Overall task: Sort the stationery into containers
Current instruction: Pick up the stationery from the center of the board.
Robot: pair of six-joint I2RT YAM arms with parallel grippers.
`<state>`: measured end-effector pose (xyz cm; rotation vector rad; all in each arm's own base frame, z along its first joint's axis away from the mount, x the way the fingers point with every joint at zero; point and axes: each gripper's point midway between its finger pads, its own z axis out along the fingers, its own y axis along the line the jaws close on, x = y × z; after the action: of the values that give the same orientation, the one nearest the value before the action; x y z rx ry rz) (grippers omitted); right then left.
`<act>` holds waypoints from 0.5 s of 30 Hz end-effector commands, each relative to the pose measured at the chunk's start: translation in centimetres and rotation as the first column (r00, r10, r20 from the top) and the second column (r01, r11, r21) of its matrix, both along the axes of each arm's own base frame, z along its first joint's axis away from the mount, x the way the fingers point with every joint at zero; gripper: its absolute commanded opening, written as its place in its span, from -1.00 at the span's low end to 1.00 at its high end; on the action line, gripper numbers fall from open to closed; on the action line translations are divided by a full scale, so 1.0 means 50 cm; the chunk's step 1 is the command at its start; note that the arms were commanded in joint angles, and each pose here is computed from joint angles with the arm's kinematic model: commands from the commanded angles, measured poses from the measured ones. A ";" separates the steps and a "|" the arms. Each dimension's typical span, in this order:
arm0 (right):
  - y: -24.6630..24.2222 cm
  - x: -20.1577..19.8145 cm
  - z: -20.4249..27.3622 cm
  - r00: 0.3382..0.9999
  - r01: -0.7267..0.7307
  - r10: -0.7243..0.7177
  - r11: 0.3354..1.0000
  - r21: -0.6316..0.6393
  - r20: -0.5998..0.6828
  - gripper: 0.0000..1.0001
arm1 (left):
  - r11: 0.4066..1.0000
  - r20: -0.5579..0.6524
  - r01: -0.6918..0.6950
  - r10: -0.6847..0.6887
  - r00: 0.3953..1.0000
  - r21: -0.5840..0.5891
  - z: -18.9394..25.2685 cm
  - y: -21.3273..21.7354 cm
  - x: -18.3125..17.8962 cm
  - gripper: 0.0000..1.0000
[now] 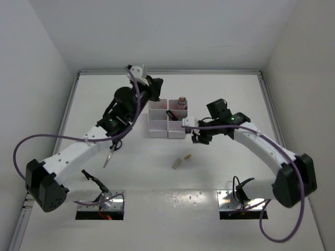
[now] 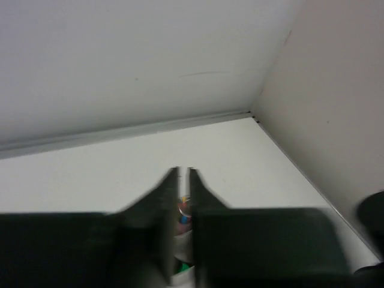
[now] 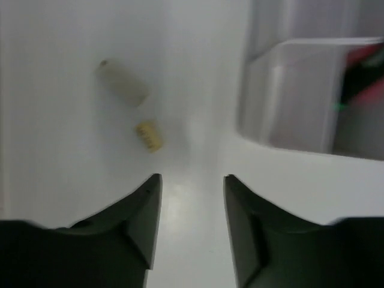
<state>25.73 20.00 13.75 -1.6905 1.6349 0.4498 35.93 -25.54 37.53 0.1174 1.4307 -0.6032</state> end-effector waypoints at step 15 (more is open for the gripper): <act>0.018 -0.118 -0.228 0.863 -0.502 0.480 0.847 -0.173 -0.156 -0.15 | 0.891 -0.407 -0.319 0.435 0.803 0.322 -0.269 0.354 -0.170 -0.46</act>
<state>18.82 19.62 3.12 -2.2981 1.3998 0.6959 27.91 -8.11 22.49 -0.1263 1.9817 -0.0787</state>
